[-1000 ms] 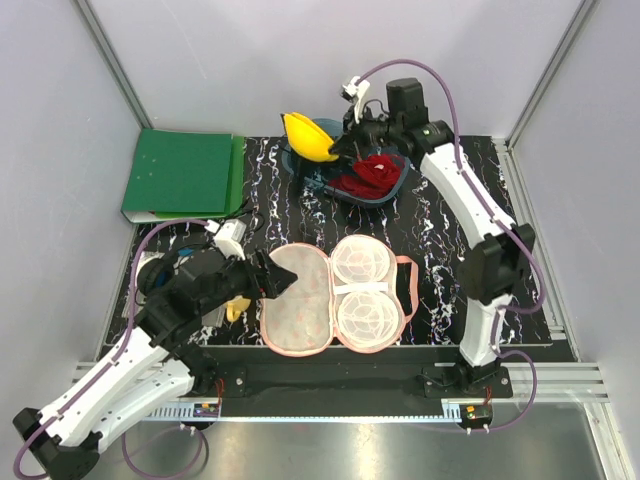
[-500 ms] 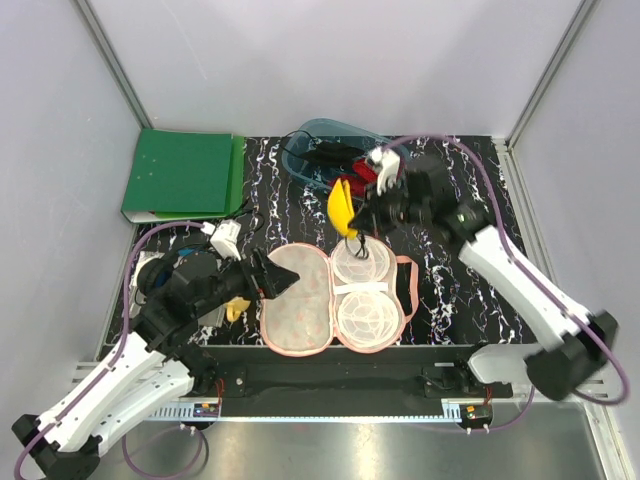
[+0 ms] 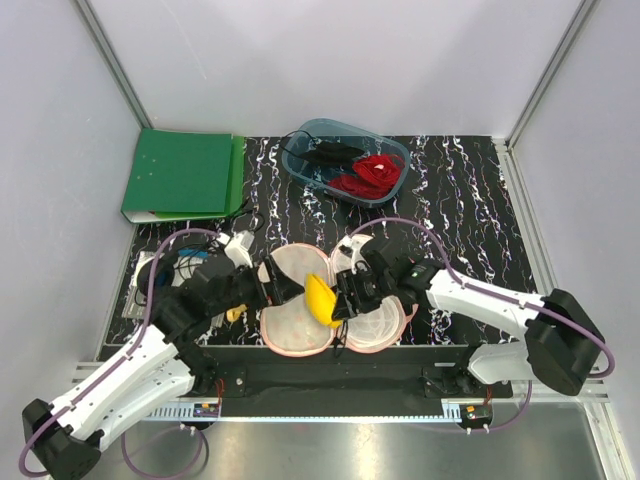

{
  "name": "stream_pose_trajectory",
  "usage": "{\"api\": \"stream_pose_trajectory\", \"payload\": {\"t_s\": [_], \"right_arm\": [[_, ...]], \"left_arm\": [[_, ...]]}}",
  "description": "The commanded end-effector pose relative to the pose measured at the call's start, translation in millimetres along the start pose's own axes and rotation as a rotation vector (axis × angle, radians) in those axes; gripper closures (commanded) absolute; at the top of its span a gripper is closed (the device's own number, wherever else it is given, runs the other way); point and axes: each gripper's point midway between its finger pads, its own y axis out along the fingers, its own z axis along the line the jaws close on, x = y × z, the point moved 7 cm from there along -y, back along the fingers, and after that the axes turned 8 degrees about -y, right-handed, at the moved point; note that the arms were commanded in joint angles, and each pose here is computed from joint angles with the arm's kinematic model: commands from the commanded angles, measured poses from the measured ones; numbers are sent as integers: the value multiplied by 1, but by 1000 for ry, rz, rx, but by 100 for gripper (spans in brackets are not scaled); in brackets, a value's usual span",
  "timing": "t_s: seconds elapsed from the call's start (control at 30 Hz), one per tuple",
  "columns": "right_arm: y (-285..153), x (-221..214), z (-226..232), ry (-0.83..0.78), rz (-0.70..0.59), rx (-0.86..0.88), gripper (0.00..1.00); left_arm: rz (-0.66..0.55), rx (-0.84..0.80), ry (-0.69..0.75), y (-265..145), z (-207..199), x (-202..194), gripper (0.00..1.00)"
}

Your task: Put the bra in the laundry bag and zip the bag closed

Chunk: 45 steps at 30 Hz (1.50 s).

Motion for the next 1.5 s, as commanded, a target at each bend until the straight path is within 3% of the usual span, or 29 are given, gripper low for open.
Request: {"api": "stream_pose_trajectory", "payload": {"t_s": [0.0, 0.13, 0.37, 0.53, 0.93, 1.2, 1.47], "right_arm": [[0, 29, 24, -49, -106, 151, 38], [5, 38, 27, -81, -97, 175, 28], [18, 49, 32, -79, -109, 234, 22], [28, 52, 33, -59, -79, 274, 26], [12, 55, 25, -23, -114, 316, 22], [21, 52, 15, 8, -101, 318, 37], [8, 55, 27, -40, -140, 384, 30]], "left_arm": [[47, -23, -49, 8, 10, -12, 1], [108, 9, -72, 19, 26, -25, 2], [131, -34, -142, 30, 39, -38, 3], [137, -12, -150, 32, 45, -41, 3], [92, 3, -106, 20, 44, -36, 2], [93, 7, -99, 20, 43, -35, 2], [79, 20, -96, 22, 41, -31, 2]]}}
